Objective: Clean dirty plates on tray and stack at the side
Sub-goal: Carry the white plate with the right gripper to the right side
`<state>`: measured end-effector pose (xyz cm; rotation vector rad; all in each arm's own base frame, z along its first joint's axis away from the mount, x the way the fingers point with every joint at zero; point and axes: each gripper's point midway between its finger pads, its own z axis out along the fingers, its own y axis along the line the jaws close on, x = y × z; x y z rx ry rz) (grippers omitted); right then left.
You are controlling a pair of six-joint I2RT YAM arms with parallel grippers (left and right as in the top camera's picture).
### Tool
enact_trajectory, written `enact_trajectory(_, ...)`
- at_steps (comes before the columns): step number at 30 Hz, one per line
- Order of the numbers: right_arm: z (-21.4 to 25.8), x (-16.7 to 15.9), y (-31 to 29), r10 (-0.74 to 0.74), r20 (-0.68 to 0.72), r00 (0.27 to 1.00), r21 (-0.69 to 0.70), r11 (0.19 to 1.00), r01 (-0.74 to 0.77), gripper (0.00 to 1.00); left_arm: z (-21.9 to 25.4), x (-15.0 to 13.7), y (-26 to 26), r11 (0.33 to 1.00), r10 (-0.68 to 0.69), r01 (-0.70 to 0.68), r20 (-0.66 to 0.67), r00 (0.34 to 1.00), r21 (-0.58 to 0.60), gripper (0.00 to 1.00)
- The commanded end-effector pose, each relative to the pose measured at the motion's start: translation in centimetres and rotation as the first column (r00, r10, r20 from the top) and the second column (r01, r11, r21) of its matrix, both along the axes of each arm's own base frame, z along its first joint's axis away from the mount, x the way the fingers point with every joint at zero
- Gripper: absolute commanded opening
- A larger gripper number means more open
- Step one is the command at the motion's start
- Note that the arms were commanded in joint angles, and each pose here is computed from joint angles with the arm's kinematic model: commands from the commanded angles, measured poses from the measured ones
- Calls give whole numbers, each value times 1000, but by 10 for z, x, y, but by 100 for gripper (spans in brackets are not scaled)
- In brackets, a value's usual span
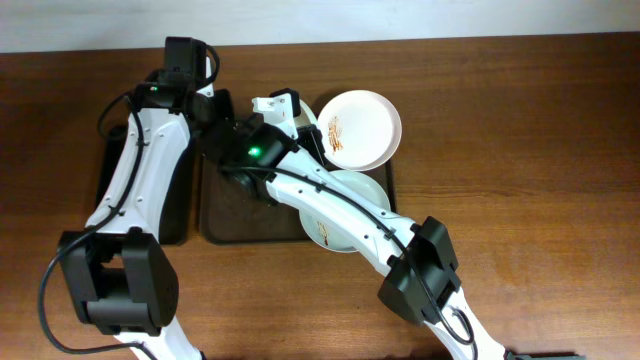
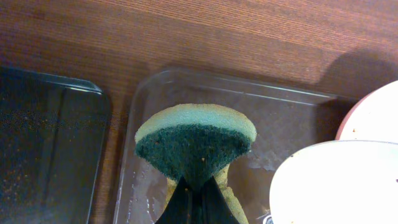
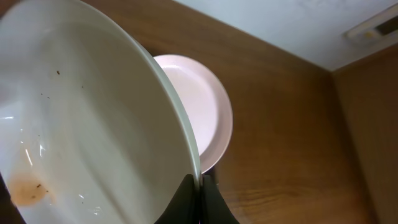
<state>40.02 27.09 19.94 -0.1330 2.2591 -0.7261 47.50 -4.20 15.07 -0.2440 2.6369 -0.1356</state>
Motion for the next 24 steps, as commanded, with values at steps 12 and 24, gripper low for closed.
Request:
enact_trajectory(12, 49, -11, -61, -42, -216, 975, 396, 910, 127, 4, 1, 0, 20, 998, 55, -56, -9, 998, -42, 1)
enact_trajectory(24, 80, -28, -272, -306, -419, 855, 494, 713, 498, 4, 1, -1, 15, 997, 42, -43, -12, 999, -65, 1)
